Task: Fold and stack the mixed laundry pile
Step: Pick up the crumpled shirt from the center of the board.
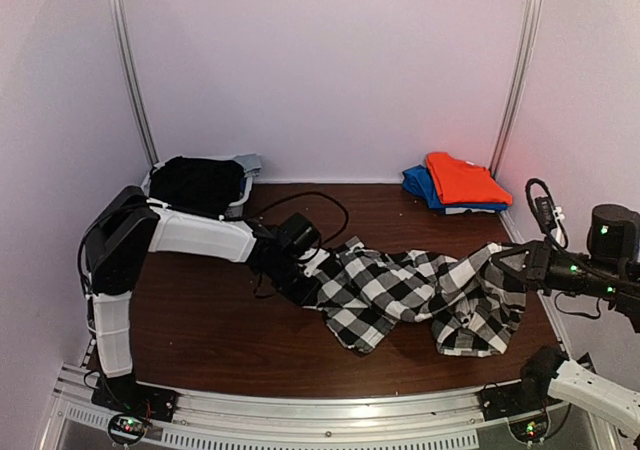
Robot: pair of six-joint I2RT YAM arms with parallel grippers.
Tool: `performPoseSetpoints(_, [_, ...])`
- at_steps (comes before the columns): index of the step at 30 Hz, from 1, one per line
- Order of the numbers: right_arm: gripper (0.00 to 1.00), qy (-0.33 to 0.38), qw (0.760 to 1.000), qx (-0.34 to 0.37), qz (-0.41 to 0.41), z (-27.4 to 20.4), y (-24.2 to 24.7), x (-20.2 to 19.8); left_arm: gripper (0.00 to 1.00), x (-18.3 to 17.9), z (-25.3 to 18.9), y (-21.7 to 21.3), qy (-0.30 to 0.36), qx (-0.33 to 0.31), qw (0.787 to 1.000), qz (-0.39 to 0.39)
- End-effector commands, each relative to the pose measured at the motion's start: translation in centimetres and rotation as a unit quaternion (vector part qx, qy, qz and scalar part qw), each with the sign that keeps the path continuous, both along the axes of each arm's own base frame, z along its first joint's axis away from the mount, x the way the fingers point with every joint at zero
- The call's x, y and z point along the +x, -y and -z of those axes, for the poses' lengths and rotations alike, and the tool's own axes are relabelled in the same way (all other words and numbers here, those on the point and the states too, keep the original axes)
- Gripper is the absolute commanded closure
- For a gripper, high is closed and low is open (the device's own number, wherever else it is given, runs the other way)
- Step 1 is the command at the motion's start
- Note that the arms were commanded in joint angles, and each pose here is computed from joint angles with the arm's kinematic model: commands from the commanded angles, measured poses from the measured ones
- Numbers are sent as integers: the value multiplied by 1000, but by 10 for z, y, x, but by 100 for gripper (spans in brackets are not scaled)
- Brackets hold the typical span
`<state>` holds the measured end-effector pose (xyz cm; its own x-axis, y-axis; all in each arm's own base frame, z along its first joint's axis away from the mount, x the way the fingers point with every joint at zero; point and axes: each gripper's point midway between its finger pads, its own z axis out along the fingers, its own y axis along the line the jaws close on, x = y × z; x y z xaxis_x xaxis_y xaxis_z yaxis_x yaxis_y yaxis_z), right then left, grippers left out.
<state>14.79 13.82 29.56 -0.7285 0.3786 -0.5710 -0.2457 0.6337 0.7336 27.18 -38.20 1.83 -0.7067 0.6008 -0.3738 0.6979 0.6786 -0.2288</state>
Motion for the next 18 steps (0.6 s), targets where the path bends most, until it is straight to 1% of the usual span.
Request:
performPoseSetpoints(1, [100,-76,997,-5,28,46,2,4,100,-27,15,-72,-28,90,994,-49])
performPoseSetpoints(6, [100,-121,992,-32,15,82,-4,6,100,-46,3,-161,-7,143,978,-149])
performPoseSetpoints(8, [100,-138,989,-45,14,95,-5,6,100,-56,-6,-183,-4,139,975,-175])
performPoseSetpoints(9, [100,-143,988,-49,15,98,-5,7,100,-61,-5,-188,-9,136,975,-177])
performPoseSetpoints(10, [100,-144,988,-52,18,100,-4,9,87,-64,-18,-184,-1,108,979,-174])
performPoseSetpoints(12, [100,-142,988,-59,24,101,-3,12,51,-63,-46,-176,27,44,984,-170])
performPoseSetpoints(13, [100,-142,987,-67,34,102,0,15,41,-60,-65,-174,50,11,983,-174])
performPoseSetpoints(14, [100,-139,987,-72,40,101,2,17,35,-57,-83,-172,71,-16,981,-177])
performPoseSetpoints(15, [100,-137,986,-78,48,99,5,20,32,-54,-100,-170,90,-40,979,-181])
performPoseSetpoints(17, [100,-137,985,-84,57,100,9,21,30,-51,-126,-167,110,-74,974,-184])
performPoseSetpoints(18, [100,-135,986,-80,52,101,6,21,29,-52,-137,-161,109,-94,974,-177])
